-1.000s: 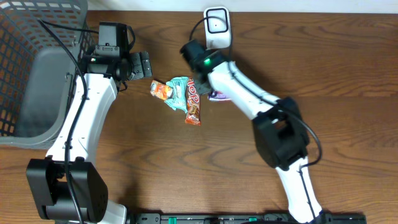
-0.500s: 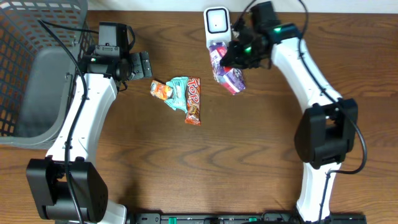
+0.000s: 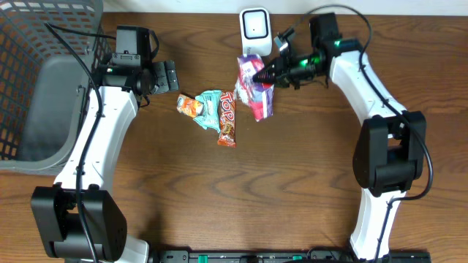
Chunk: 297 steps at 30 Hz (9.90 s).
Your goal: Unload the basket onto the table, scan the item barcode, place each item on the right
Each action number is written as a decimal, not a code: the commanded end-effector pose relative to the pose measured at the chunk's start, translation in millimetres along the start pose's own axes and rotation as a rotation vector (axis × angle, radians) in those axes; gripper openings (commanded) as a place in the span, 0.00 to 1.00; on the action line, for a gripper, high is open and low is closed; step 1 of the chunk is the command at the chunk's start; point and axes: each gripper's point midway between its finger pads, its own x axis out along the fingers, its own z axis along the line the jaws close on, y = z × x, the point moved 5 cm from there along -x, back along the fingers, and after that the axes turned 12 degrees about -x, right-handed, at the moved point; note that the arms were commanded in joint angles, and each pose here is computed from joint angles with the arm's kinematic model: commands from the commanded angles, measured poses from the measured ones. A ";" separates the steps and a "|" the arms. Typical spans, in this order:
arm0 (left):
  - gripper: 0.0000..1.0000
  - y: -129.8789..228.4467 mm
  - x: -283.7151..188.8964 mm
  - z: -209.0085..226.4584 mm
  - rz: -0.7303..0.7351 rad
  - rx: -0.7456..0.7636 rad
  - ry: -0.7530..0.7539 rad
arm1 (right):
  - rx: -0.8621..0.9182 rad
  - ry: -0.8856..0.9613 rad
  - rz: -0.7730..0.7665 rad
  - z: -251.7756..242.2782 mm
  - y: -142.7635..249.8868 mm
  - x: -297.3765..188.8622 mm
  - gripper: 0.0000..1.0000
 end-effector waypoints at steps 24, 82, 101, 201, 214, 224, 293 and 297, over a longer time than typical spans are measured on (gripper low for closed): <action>0.98 1.3 3.9 3.5 0.008 0.007 -0.017 | 0.136 0.504 -0.222 -88.3 13.8 -62.4 0.66; 0.98 1.3 3.9 3.5 0.008 0.007 -0.017 | -0.145 0.209 -0.138 -108.8 8.9 -4.9 0.01; 0.98 1.3 3.9 3.5 0.008 0.007 -0.017 | -0.185 0.354 -0.722 -23.2 -92.4 -54.9 0.01; 0.98 1.3 3.9 3.5 0.008 0.007 -0.017 | 0.632 1.095 -1.055 -206.6 8.2 -381.7 0.96; 0.98 1.3 3.9 3.5 0.008 0.007 -0.017 | 0.508 0.978 -0.766 -179.3 13.3 -331.7 0.01; 0.98 1.3 3.9 3.5 0.008 0.007 -0.017 | 0.653 1.075 -0.586 -212.5 59.5 -281.9 0.01; 0.98 1.3 3.9 3.5 0.008 0.007 -0.017 | -0.177 0.386 -0.312 -69.1 -23.2 -13.4 0.99; 0.98 1.4 4.0 3.5 0.008 0.007 -0.017 | -0.183 0.345 -0.284 -62.1 -19.0 -5.1 0.99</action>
